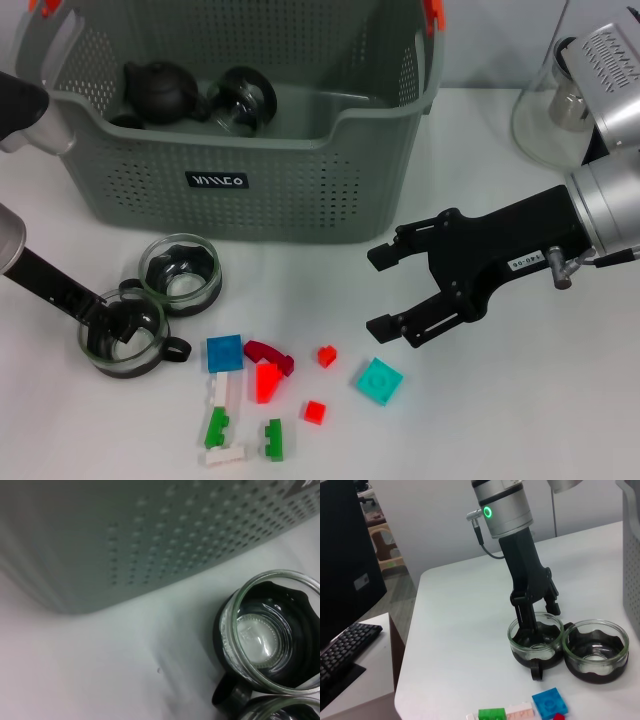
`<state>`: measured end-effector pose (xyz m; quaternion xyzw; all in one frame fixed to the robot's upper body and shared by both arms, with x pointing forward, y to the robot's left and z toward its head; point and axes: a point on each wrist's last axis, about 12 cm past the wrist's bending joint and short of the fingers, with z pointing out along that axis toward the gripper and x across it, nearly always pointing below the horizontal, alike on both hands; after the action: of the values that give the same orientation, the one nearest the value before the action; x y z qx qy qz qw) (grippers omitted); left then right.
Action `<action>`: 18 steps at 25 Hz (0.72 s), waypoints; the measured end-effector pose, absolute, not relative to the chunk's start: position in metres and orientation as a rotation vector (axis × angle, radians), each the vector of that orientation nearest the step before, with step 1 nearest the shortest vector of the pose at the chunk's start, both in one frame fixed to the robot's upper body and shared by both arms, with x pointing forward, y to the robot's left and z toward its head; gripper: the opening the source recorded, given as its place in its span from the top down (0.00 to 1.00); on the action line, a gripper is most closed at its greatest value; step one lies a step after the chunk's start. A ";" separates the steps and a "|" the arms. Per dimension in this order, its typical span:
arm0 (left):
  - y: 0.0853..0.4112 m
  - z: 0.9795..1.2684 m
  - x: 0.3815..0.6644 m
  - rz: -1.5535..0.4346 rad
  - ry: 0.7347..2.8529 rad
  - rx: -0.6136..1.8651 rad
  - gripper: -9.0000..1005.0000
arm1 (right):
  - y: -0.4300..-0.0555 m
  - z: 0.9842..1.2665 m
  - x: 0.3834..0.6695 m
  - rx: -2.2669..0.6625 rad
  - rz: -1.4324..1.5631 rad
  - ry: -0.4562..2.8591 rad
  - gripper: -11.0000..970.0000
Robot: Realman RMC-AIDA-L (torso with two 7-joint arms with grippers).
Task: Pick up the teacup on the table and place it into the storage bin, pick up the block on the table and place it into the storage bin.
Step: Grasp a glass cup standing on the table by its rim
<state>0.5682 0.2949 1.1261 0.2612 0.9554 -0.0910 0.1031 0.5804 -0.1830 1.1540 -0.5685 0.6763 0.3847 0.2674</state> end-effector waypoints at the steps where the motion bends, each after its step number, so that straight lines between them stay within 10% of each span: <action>1: 0.294 1.126 0.568 -0.267 2.823 0.771 0.07 | -0.183 1.154 0.581 -1.530 1.038 1.826 0.02; 7: 0.289 1.124 0.569 -0.263 2.841 0.771 0.07 | -0.188 1.154 0.581 -1.499 1.036 1.829 0.02; 18: 0.285 1.124 0.569 -0.256 2.847 0.783 0.46 | -0.189 1.155 0.582 -1.491 1.032 1.824 0.02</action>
<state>0.5693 0.2849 1.1237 0.2630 0.9568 -0.0860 0.0887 0.5818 -0.1888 1.1551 -0.5565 0.6806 0.3849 0.2810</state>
